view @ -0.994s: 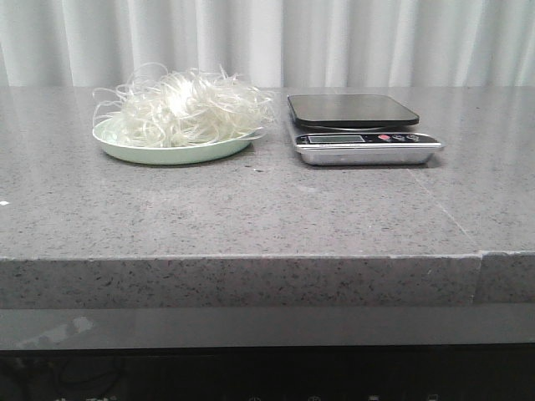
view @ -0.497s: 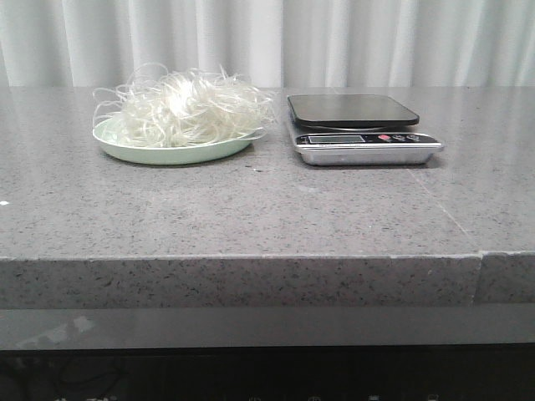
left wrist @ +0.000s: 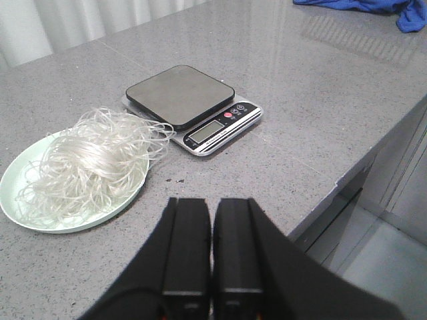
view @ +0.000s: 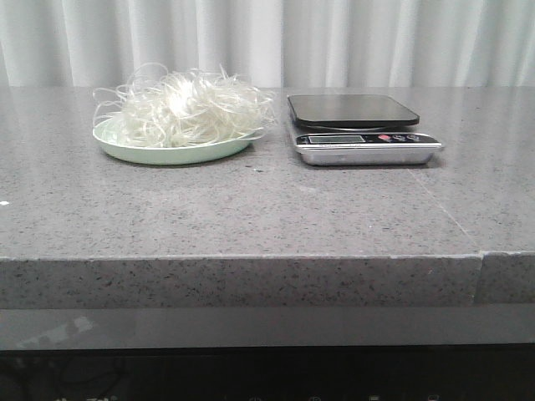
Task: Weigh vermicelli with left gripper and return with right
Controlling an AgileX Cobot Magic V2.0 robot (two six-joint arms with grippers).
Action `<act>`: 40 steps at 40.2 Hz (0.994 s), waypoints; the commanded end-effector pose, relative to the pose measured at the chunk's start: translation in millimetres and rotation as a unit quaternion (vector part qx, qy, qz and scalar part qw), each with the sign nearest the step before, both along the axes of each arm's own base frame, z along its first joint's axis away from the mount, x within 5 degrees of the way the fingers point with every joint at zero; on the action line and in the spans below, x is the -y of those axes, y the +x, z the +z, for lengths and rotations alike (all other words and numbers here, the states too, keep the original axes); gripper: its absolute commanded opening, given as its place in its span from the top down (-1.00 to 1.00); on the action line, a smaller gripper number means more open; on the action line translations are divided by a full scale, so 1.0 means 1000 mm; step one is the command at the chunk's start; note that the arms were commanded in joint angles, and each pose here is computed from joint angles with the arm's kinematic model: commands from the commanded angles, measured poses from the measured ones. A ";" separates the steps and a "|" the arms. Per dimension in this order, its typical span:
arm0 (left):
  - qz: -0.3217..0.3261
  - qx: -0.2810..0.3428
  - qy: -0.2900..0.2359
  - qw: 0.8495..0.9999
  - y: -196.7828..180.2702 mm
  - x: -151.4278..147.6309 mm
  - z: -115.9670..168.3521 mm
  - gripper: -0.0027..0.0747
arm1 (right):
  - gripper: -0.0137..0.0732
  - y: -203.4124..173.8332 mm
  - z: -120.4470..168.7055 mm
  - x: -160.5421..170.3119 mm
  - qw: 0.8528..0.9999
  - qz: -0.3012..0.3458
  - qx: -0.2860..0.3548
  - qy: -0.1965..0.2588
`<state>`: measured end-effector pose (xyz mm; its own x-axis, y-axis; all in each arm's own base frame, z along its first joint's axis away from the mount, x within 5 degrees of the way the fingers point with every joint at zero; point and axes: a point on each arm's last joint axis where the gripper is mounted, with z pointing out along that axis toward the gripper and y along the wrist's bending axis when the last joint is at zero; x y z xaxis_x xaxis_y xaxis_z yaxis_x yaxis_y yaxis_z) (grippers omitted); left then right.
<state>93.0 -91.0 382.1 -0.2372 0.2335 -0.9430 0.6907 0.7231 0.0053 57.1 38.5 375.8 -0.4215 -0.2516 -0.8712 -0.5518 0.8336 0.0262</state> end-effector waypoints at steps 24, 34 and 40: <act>0.263 0.084 -0.073 0.958 -0.021 -0.074 -0.097 0.53 | 0.31 0.002 0.012 0.000 0.999 -0.005 0.036 0.021; 0.317 0.096 -0.118 0.936 -0.034 -0.083 -0.149 0.53 | 0.31 0.002 0.012 0.000 0.999 -0.005 0.036 0.021; 0.328 0.130 -0.125 0.927 -0.036 -0.085 -0.169 0.53 | 0.31 0.002 0.012 0.000 0.999 -0.005 0.036 0.021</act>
